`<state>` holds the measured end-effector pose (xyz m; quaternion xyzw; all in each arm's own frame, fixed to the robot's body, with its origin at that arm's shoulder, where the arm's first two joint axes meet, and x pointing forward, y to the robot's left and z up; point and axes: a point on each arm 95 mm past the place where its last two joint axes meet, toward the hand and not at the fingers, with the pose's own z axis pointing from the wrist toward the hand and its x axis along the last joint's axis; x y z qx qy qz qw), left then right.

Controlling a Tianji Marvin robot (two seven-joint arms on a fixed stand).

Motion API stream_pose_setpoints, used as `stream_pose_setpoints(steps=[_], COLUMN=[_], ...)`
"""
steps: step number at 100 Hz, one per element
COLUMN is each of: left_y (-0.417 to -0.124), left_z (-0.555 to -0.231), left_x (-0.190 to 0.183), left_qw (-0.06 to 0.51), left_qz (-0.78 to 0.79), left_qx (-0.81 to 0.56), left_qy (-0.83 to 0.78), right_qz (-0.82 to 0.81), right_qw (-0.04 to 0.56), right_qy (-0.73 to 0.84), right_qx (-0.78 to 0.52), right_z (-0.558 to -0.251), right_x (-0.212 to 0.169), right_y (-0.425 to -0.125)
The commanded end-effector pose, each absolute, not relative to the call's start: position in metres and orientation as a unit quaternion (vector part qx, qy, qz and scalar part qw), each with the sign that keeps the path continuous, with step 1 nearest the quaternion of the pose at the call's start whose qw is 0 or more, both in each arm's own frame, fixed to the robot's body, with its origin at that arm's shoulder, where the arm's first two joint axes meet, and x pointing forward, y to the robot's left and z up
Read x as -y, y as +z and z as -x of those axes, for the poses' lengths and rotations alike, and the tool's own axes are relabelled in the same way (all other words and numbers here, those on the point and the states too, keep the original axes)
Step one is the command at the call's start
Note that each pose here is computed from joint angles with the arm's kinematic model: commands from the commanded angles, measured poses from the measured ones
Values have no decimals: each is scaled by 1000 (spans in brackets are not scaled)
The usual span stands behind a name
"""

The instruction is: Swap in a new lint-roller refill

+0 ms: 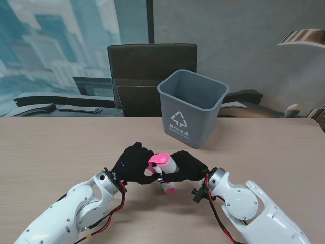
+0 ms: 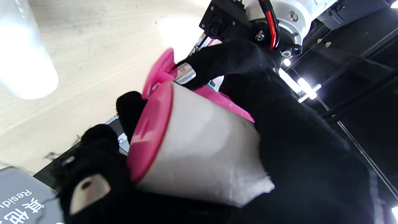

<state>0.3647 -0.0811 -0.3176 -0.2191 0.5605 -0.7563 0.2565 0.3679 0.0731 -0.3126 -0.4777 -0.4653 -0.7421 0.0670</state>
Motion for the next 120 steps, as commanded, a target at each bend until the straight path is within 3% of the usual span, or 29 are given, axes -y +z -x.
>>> stream_pose_setpoints(steps=[1, 66, 120], left_y=[-316, -309, -312], left_z=[-366, -359, -359], left_x=[78, 65, 66], left_qw=[267, 291, 278], left_qz=[226, 243, 257], left_qx=[-561, -543, -552], left_qy=[-750, -750, -743], right_qz=[467, 455, 377], right_qw=[72, 21, -179], right_qy=[-741, -738, -794], right_qx=[477, 497, 442], right_z=[-365, -369, -397], right_x=[-73, -50, -10], right_y=[-307, -297, -230])
